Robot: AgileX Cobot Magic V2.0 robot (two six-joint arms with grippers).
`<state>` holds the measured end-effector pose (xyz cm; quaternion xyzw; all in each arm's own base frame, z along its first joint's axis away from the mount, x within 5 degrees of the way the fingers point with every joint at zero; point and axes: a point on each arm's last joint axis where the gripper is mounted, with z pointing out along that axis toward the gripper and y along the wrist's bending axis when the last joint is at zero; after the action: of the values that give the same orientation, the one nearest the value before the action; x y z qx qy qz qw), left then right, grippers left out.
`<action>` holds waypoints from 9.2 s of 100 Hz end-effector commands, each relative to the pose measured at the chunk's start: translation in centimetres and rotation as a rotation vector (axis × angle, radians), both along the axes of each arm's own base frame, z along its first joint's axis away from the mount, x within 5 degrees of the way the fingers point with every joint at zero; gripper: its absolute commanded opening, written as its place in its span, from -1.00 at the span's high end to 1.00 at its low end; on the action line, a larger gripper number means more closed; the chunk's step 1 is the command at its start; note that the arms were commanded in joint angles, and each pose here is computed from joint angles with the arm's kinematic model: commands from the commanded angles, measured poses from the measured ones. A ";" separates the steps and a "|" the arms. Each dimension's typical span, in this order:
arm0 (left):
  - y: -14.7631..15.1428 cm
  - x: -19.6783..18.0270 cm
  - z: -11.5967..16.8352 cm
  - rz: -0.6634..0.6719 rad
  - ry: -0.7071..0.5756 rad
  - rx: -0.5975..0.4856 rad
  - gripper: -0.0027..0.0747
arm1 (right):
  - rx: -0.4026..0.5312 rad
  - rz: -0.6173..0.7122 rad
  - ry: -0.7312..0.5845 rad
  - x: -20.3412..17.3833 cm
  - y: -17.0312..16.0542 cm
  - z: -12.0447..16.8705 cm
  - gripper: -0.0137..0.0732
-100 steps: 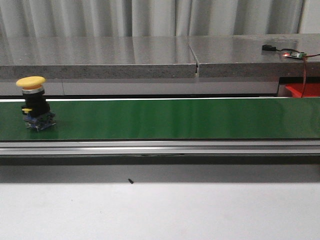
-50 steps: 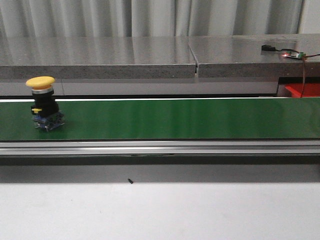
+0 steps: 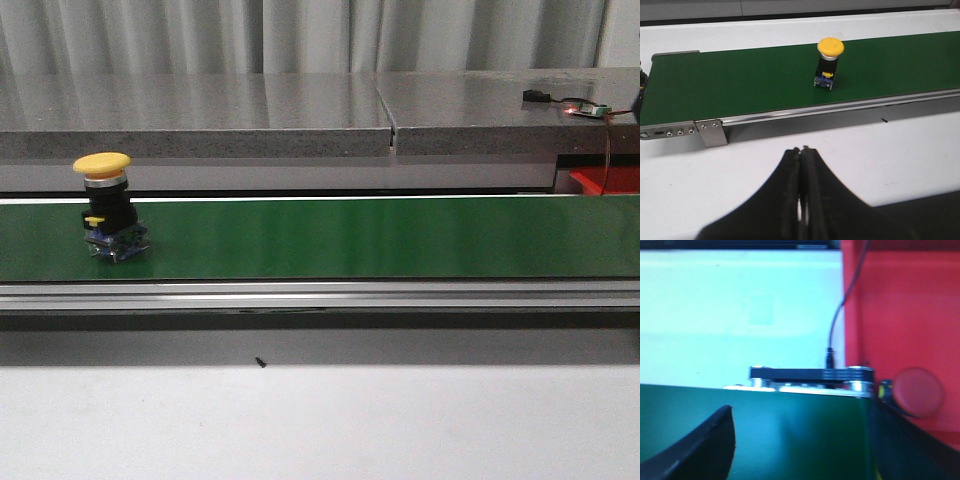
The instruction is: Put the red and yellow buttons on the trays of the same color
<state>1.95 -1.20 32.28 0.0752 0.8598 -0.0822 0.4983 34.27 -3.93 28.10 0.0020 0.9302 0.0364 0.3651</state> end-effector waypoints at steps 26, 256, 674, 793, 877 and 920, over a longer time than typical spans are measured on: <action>-0.1 0.2 1.1 -0.004 -0.071 -0.029 0.98 | -0.004 0.307 -0.089 -1.1 10.1 2.8 -0.58; -0.1 0.2 1.1 -0.004 -0.071 -0.029 0.98 | 0.077 0.744 -0.192 -1.0 28.6 1.8 0.22; -0.1 0.3 1.3 -0.002 -0.093 -0.034 0.98 | 0.009 0.121 -0.540 -19.8 5.5 5.0 0.83; 0.6 11.5 2.5 0.265 0.047 -0.016 0.98 | 0.010 0.128 -0.541 -20.3 5.6 4.9 0.84; 14.0 17.1 0.0 0.776 0.232 -0.153 0.94 | 0.011 0.128 -0.541 -20.3 5.6 4.9 0.84; 19.5 21.6 -0.7 0.754 0.515 -0.216 -0.57 | 0.011 0.128 -0.540 -20.3 5.6 4.9 0.84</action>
<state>22.20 17.14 29.92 -0.3305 0.9048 0.0048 0.2685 13.83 1.81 31.64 -0.0759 0.8195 0.0689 0.5638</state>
